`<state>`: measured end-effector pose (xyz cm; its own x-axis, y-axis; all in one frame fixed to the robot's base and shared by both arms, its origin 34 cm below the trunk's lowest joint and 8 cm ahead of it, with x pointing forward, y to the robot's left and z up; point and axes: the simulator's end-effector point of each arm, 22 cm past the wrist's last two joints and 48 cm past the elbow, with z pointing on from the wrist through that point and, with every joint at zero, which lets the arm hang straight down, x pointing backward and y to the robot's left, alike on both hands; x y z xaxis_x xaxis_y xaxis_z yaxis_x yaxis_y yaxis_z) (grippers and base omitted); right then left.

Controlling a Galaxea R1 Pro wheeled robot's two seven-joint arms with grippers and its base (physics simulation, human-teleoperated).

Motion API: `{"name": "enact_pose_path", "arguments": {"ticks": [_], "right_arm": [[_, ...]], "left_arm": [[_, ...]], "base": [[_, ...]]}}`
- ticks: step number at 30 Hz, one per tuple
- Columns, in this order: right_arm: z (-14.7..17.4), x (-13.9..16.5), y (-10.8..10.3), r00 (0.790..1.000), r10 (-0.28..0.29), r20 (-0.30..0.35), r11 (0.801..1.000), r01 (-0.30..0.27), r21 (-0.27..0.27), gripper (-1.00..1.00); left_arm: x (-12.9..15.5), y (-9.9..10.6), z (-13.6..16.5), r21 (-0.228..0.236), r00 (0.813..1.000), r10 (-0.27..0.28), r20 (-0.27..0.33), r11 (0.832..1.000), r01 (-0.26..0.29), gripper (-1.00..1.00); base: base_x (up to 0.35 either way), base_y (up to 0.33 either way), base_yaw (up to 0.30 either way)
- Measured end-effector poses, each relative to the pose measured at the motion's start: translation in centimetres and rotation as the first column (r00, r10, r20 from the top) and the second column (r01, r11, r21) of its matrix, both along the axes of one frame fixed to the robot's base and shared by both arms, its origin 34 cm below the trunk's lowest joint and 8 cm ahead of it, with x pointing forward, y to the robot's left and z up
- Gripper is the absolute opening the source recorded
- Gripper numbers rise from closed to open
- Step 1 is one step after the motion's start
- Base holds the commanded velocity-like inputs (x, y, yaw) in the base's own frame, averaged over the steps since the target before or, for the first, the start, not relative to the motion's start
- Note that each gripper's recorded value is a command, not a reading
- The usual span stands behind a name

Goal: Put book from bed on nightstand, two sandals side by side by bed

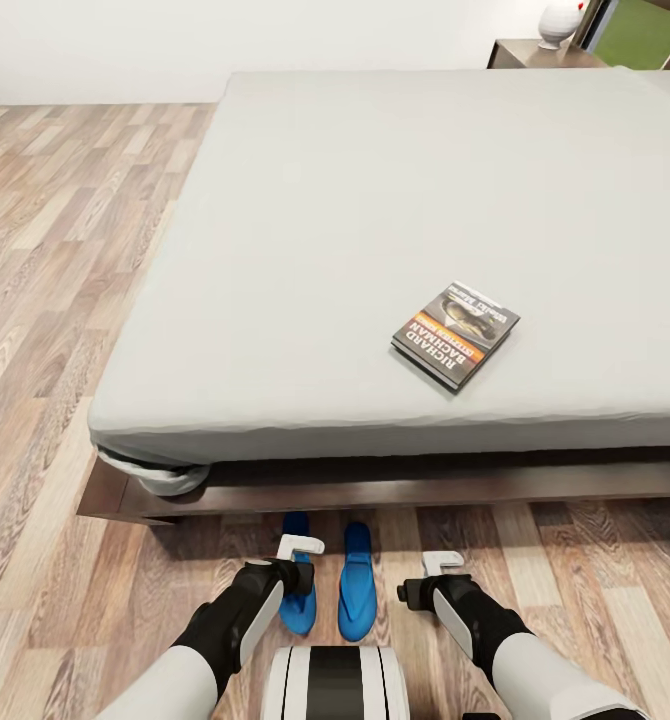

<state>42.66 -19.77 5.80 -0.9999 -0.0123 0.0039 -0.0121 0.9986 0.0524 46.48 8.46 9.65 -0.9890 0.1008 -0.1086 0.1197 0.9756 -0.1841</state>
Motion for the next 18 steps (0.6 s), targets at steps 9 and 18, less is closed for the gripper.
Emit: {"name": "enact_pose_path", "arguments": {"ticks": [9,18], "right_arm": [[-0.3,-0.4,0.0,1.0,0.001,-0.009,1.0,-0.001,0.0,1.0],[-1.6,-2.0,0.0,0.999,0.001,-0.045,1.0,-0.001,0.0,1.0]], "left_arm": [[-0.4,0.0,-0.3,0.0,1.0,0.0,-0.009,1.0,0.0,-1.0],[-1.9,0.0,-1.8,0.0,0.999,-0.001,-0.047,1.0,0.001,-1.0]], "base": [[0.0,0.0,0.0],[0.0,0.0,0.0]]}}
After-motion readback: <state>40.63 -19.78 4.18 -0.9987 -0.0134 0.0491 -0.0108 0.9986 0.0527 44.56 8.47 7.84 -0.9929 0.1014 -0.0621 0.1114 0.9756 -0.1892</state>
